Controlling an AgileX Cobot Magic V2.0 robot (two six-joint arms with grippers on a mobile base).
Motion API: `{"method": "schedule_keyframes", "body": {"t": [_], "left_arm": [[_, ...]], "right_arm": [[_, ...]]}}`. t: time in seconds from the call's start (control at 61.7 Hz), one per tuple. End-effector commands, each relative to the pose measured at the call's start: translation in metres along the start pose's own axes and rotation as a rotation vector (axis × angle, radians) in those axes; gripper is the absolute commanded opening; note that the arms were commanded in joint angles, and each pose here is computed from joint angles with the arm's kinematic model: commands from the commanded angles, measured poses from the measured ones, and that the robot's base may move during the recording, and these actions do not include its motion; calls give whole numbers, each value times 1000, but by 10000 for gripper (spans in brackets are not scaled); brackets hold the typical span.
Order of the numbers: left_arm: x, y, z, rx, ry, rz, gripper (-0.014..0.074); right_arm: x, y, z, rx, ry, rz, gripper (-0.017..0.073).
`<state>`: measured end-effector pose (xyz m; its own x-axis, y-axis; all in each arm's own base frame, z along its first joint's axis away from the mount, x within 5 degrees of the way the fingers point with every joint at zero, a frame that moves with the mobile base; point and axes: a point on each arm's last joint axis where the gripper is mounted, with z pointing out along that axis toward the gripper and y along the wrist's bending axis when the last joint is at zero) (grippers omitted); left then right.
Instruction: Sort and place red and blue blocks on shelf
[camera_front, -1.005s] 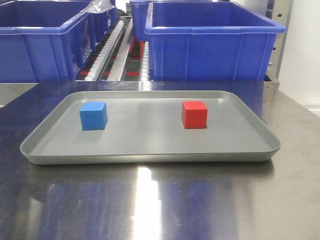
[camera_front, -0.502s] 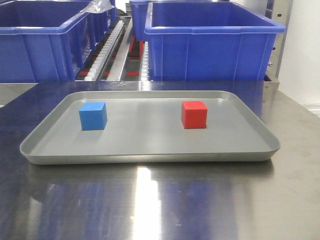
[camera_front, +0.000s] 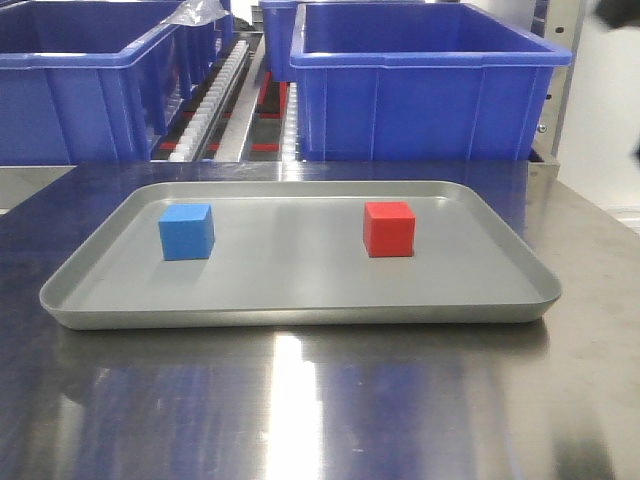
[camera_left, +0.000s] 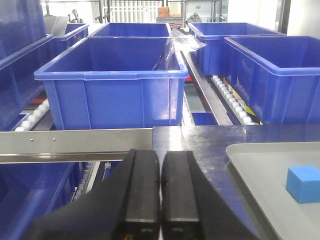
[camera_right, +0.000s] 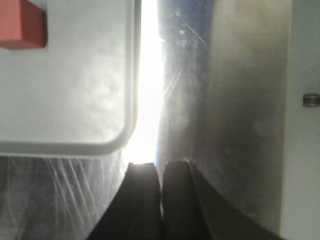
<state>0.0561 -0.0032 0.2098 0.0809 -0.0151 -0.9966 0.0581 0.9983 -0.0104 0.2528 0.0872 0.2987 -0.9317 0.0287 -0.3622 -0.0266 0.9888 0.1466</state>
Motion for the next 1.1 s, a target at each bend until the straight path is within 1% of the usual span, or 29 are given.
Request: {"method": "schedule_keyframes", "body": {"t": [0.0,0.113,0.178,0.243,0.356,0.405,0.47,0.502,0.632,0.745,0.891,1.086], "left_arm": [[0,1,-1,-10,-76,-11,125],[0,1,-1,-10,-76,-11,125],[0,1,-1,-10,-76,-11,125],[0,1,-1,-10,-76,-11,125],[0,1,-1,-10,-76,-11,125],[0,1,-1,-10,-76,-11,125],[0,1,-1,-10,-76,-11,125],[0,1,-1,-10,-76,-11,125],[0,1,-1,-10,-76,-11,125],[0,1,-1,-10,-76,-11,125],[0,1,-1,-10,-76,-11,125],[0,1,-1,-10,-75,-11,125]], "right_arm": [[-21,20,-3,-6,-29,-33,336],[-40,45,13,-13,10,-80,568],[-51,59,21,-20,17,-102,632],[-62,71,24,-30,9,-117,613],[-78,92,31,-40,16,-142,615],[-82,99,36,-38,31,-141,615],[-88,108,39,-39,40,-123,615],[-90,112,42,-38,47,-123,615],[-92,126,54,-33,77,-143,615],[-90,130,60,-31,89,-154,615],[-91,132,72,-25,101,-154,615],[-90,133,90,-41,135,-134,615]]}}
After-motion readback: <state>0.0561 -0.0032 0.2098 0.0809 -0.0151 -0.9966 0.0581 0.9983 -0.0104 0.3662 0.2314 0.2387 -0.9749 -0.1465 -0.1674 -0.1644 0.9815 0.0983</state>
